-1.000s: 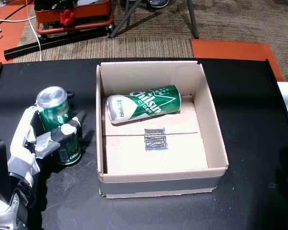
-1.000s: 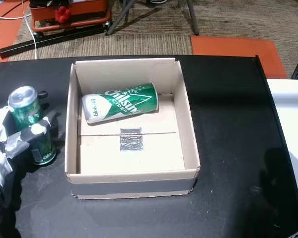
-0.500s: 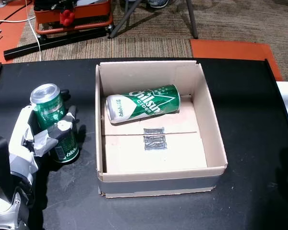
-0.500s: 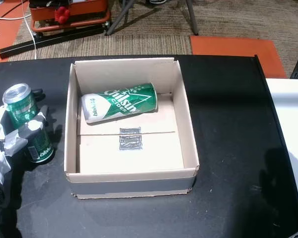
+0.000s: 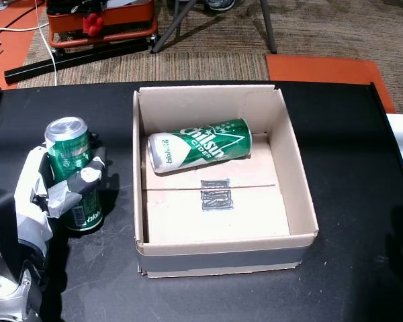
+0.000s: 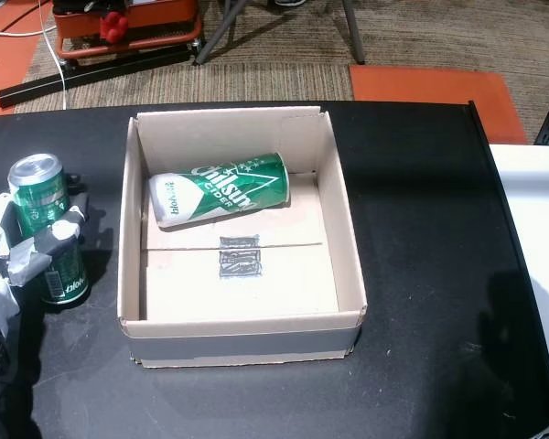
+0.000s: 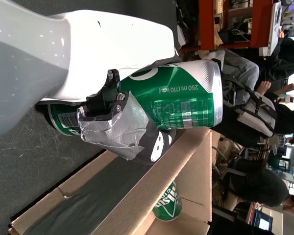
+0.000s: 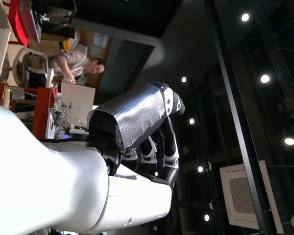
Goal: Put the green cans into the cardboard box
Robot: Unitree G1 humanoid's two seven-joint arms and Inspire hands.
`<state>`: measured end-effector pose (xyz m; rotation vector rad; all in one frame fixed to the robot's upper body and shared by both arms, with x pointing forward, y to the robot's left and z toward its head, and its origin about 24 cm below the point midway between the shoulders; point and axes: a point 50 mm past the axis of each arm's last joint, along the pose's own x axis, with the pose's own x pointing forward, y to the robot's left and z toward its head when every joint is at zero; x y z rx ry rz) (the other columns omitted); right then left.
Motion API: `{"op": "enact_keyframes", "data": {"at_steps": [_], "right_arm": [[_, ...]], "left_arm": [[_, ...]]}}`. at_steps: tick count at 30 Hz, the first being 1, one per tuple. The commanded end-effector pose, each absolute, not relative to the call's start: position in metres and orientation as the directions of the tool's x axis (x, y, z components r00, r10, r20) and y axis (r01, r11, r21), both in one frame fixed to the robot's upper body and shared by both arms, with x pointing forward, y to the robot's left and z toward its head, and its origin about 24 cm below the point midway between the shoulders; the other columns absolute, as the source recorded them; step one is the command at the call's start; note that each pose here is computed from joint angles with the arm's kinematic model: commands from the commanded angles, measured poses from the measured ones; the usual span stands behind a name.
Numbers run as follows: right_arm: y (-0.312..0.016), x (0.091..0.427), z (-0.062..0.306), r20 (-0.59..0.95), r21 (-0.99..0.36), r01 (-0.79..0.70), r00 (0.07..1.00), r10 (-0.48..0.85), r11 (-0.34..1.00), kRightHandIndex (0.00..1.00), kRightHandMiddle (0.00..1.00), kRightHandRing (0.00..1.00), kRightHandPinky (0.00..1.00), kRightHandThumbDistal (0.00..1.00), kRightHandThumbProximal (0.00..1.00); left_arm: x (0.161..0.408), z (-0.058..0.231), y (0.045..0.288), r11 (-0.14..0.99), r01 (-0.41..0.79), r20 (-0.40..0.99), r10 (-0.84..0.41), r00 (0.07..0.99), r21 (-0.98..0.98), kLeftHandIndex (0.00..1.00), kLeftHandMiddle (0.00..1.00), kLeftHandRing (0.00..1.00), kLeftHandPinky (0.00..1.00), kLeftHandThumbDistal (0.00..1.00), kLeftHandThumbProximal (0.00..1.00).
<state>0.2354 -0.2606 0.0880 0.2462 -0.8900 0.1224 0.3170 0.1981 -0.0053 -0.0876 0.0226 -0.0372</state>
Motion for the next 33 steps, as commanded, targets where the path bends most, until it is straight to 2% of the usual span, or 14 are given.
{"op": "enact_keyframes", "data": {"at_steps": [1,5,15,18,20,21,24,26,33], "right_arm": [[-0.261,0.237,0.090,0.786,0.155,-0.213,0.618,0.010,0.965,0.00,0.04,0.13,0.24,0.71,0.01],[-0.260,0.237,0.090,0.785,0.155,-0.205,0.619,0.005,0.966,0.00,0.03,0.13,0.24,0.70,0.02],[-0.258,0.239,0.090,0.787,0.160,-0.207,0.616,0.002,0.965,0.00,0.03,0.12,0.24,0.72,0.01],[-0.258,0.240,0.089,0.786,0.160,-0.203,0.618,-0.001,0.966,0.00,0.03,0.12,0.24,0.71,0.01],[-0.257,0.241,0.088,0.785,0.163,-0.203,0.619,-0.002,0.966,0.00,0.03,0.12,0.24,0.71,0.01],[-0.257,0.241,0.088,0.785,0.162,-0.202,0.620,-0.001,0.966,0.00,0.02,0.11,0.24,0.70,0.00],[-0.256,0.242,0.087,0.784,0.166,-0.204,0.621,-0.004,0.965,0.00,0.02,0.11,0.23,0.71,0.00],[-0.255,0.243,0.087,0.783,0.169,-0.202,0.622,-0.007,0.965,0.00,0.02,0.11,0.23,0.70,0.00],[-0.251,0.247,0.084,0.775,0.170,-0.189,0.632,-0.013,0.967,0.03,0.05,0.13,0.23,0.73,0.02]], "left_arm": [[0.319,-0.003,0.199,0.997,0.040,-0.024,-0.041,0.999,-0.068,0.32,0.46,0.58,0.48,0.42,0.00],[0.320,-0.002,0.199,0.997,0.044,-0.024,-0.046,0.999,-0.068,0.34,0.48,0.59,0.50,0.44,0.00],[0.323,0.001,0.198,0.997,0.047,-0.022,-0.049,0.999,-0.057,0.36,0.49,0.59,0.49,0.39,0.00],[0.325,0.004,0.197,0.997,0.065,-0.001,-0.065,0.998,-0.046,0.38,0.50,0.61,0.50,0.38,0.00],[0.326,0.009,0.196,0.996,0.094,0.033,-0.093,0.995,-0.012,0.36,0.50,0.62,0.51,0.38,0.00],[0.328,0.013,0.194,0.994,0.112,0.055,-0.112,0.992,0.015,0.31,0.46,0.58,0.50,0.41,0.00],[0.333,0.031,0.189,0.976,0.165,0.147,-0.186,0.971,0.144,0.19,0.34,0.47,0.45,0.34,0.00],[0.336,0.043,0.185,0.955,0.195,0.203,-0.241,0.949,0.222,0.13,0.30,0.45,0.43,0.33,0.00],[0.348,0.098,0.169,0.831,0.240,0.389,-0.464,0.796,0.502,0.11,0.29,0.46,0.46,0.20,0.00]]}}
